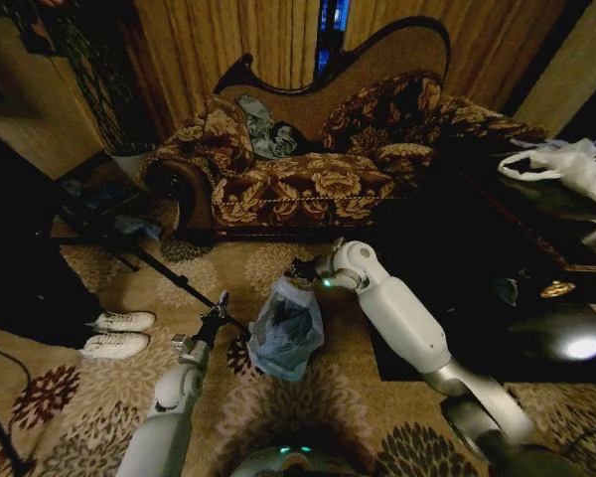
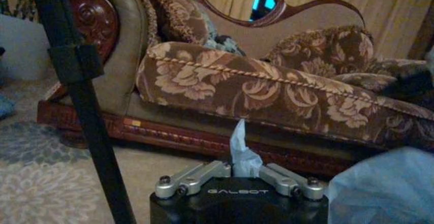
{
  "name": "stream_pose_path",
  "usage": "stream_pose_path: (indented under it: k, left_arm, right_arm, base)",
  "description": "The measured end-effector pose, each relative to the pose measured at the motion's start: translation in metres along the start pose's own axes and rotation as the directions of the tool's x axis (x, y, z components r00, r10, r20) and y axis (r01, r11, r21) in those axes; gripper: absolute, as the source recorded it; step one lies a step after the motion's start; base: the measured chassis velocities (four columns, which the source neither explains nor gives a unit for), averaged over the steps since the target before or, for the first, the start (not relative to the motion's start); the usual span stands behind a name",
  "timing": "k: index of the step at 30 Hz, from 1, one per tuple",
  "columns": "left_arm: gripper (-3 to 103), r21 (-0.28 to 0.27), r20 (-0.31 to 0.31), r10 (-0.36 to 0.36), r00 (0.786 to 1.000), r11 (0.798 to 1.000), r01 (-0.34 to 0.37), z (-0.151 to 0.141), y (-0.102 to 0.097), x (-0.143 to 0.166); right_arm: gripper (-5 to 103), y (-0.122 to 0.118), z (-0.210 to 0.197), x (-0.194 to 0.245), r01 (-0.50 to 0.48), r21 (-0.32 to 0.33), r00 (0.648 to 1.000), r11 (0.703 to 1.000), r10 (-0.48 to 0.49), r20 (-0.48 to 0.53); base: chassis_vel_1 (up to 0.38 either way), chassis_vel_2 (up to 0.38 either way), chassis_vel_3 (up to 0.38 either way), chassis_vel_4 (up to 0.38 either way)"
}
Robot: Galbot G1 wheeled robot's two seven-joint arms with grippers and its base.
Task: Place a garbage bag over the trash bin.
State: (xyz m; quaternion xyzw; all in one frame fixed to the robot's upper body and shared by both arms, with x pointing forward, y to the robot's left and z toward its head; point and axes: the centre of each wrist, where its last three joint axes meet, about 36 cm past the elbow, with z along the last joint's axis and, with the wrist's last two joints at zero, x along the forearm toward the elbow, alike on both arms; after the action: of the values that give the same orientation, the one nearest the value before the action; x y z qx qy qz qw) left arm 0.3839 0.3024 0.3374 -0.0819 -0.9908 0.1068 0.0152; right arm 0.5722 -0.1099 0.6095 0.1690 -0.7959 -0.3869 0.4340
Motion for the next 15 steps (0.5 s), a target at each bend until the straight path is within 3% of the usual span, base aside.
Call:
stream_pose_path:
  k: [3, 6, 7, 9, 10, 12, 13, 15]
  left_arm:
    - [0, 0.001, -0.003, 0.000, 1.000, 1.000, 0.000, 0.001, 0.000, 0.000]
    - [0, 0.002, -0.007, 0.002, 1.000, 1.000, -0.002, 0.002, -0.001, 0.000]
    - [0, 0.002, -0.007, 0.002, 1.000, 1.000, -0.002, 0.002, -0.001, 0.000]
    - [0, 0.004, -0.011, 0.006, 1.000, 1.000, -0.006, 0.003, -0.003, 0.001]
    - [0, 0.004, -0.011, 0.006, 1.000, 1.000, -0.006, 0.003, -0.003, 0.001]
    - [0, 0.003, -0.016, 0.015, 1.000, 1.000, -0.015, 0.004, -0.005, 0.001]
    - [0, 0.003, -0.016, 0.015, 1.000, 1.000, -0.015, 0.004, -0.005, 0.001]
    - [0, 0.002, -0.018, 0.022, 1.000, 1.000, -0.022, 0.003, -0.007, 0.001]
  right_arm:
    - [0, -0.001, -0.005, 0.001, 0.037, 0.015, 0.997, 0.999, -0.038, 0.069]
    - [0, -0.020, -0.004, -0.003, 0.011, 0.126, 0.985, 0.992, -0.032, 0.167]
    - [0, -0.020, -0.004, -0.003, 0.011, 0.126, 0.985, 0.992, -0.032, 0.167]
    - [0, -0.048, 0.001, 0.000, -0.056, 0.214, 0.980, 0.975, 0.013, 0.199]
    - [0, -0.048, 0.001, 0.000, -0.056, 0.214, 0.980, 0.975, 0.013, 0.199]
    - [0, -0.080, 0.012, 0.003, -0.090, 0.279, 0.979, 0.956, 0.033, 0.202]
    - [0, -0.080, 0.012, 0.003, -0.090, 0.279, 0.979, 0.956, 0.033, 0.202]
    - [0, -0.108, 0.024, 0.006, -0.107, 0.357, 0.974, 0.928, 0.026, 0.224]
  base:
    - [0.000, 0.000, 0.000, 0.000]
    - [0.000, 0.000, 0.000, 0.000]
    - [0.000, 0.000, 0.000, 0.000]
    - [0.000, 0.000, 0.000, 0.000]
    - [0.000, 0.000, 0.000, 0.000]
    - [0.000, 0.000, 0.000, 0.000]
    - [0.000, 0.000, 0.000, 0.000]
    - [0.000, 0.000, 0.000, 0.000]
